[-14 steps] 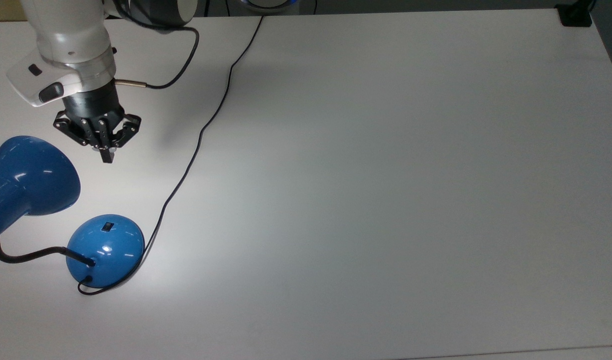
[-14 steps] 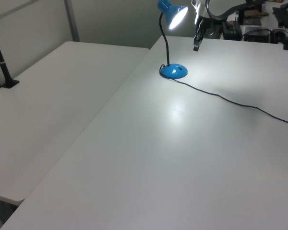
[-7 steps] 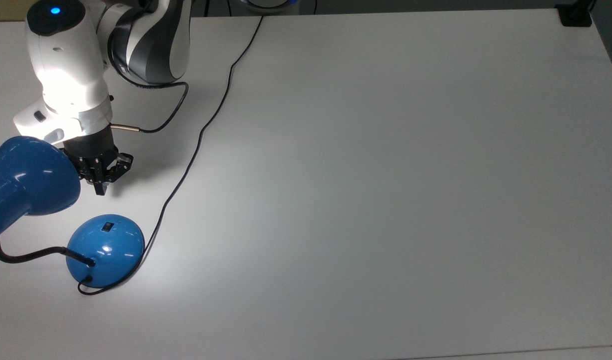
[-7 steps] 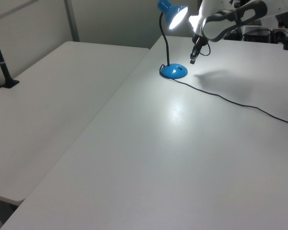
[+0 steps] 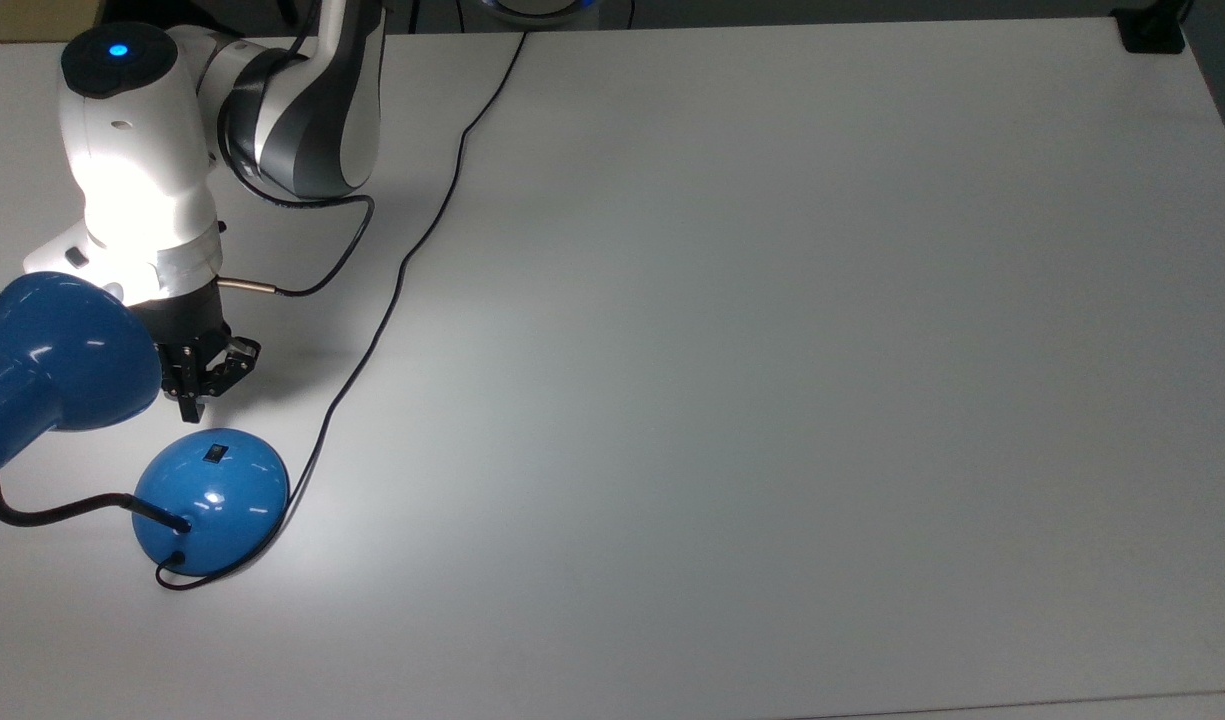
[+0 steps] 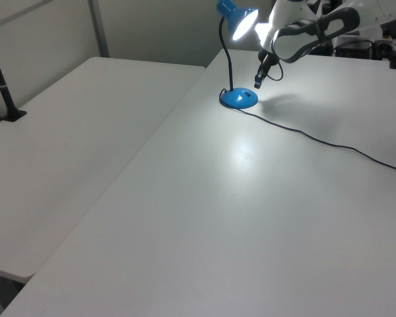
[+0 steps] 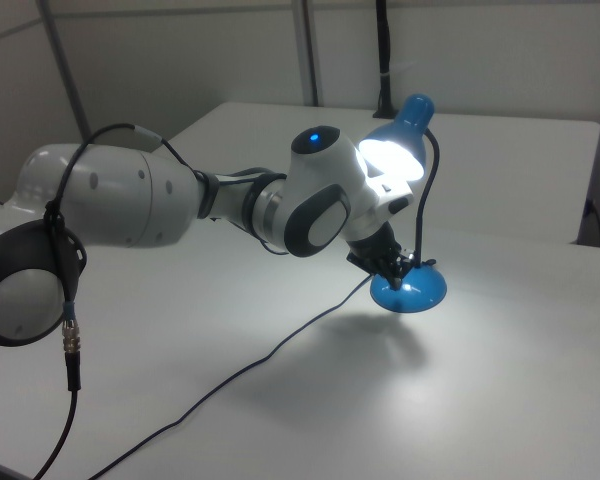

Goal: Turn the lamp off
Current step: 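Move the gripper toward the blue lamp base, then lower the gripper onto the switch on the lamp base and press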

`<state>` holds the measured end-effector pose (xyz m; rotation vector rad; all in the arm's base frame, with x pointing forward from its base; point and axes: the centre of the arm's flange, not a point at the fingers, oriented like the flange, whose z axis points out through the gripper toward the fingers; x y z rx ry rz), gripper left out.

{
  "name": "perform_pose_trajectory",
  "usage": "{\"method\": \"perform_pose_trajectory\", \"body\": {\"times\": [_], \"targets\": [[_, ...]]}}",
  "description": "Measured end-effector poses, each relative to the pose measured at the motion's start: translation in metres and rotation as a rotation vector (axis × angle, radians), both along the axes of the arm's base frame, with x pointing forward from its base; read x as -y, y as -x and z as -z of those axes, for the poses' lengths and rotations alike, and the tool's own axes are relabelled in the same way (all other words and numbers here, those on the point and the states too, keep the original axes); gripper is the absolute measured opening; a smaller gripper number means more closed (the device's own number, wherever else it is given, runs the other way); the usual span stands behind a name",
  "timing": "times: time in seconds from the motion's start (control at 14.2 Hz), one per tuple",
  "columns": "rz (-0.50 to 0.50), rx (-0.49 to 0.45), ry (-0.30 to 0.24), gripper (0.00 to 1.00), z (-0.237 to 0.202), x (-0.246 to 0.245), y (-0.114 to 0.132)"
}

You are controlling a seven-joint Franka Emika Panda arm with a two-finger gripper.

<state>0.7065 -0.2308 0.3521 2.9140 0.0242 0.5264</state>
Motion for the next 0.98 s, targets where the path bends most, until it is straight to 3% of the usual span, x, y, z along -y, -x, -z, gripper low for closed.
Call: {"method": "perform_pose_trajectory", "body": {"times": [0.98], "targets": [[0.012, 0.06, -0.004, 0.01, 0.021, -0.02, -0.025]]}}
